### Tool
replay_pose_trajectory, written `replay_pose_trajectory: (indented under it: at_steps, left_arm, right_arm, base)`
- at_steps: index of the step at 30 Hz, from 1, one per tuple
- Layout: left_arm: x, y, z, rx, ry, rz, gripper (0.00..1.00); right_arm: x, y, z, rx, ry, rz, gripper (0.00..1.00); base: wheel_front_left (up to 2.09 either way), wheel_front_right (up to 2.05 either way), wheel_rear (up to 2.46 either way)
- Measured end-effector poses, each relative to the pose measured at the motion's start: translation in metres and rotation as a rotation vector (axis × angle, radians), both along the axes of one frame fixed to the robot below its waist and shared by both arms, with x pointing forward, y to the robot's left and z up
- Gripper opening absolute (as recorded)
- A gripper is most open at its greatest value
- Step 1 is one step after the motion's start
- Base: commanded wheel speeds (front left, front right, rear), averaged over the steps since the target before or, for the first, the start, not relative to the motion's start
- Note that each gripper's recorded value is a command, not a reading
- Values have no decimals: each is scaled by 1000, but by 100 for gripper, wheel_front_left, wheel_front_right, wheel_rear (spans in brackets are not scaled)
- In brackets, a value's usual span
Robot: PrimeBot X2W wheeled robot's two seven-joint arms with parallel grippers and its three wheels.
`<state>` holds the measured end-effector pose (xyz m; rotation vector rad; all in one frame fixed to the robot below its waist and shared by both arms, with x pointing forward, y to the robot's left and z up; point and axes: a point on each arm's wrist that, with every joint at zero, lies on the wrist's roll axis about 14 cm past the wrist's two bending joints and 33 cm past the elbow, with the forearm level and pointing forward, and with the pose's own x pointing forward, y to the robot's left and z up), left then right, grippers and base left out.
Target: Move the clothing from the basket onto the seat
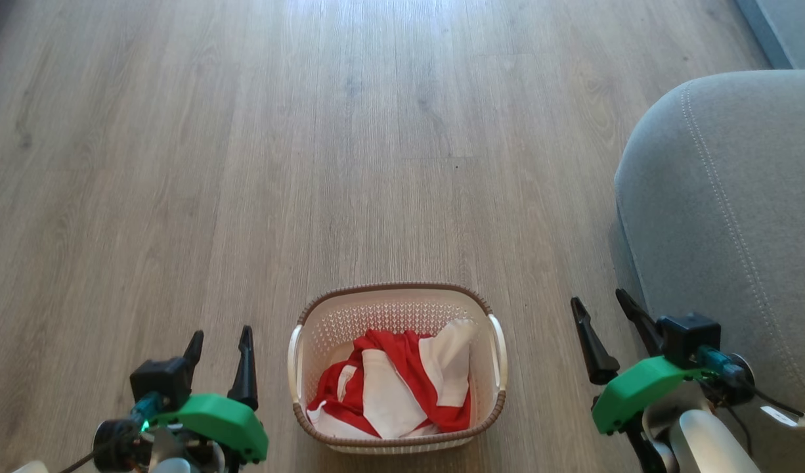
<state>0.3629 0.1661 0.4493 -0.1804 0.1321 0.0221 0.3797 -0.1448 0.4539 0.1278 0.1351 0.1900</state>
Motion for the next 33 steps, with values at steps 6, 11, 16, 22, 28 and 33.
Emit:
replay_pose_trajectory:
  at_steps: [6,11,16,22,28,33]
  left_arm:
    - [0,-1,-1,50,-6,-14,100]
    - [2,-4,0,100,-21,-37,100]
    - [4,-6,1,106,-23,-44,100]
    - [4,-8,-3,106,-11,-49,100]
    - [10,-14,-13,90,18,-67,100]
    - [40,-30,-12,64,8,-108,100]
  right_arm:
    - [-1,1,-2,-38,-9,13,100]
    - [-2,3,-4,-78,-17,29,100]
    - [-3,2,-6,-82,-13,29,100]
    - [-1,1,-6,-82,-13,26,100]
    - [7,-1,-9,-80,-6,19,100]
    - [31,-8,-7,-74,-19,-3,100]
  base:
    - [0,0,0]
    - [0,0,0]
    - [0,0,0]
    - [0,0,0]
    - [0,0,0]
    - [0,0,0]
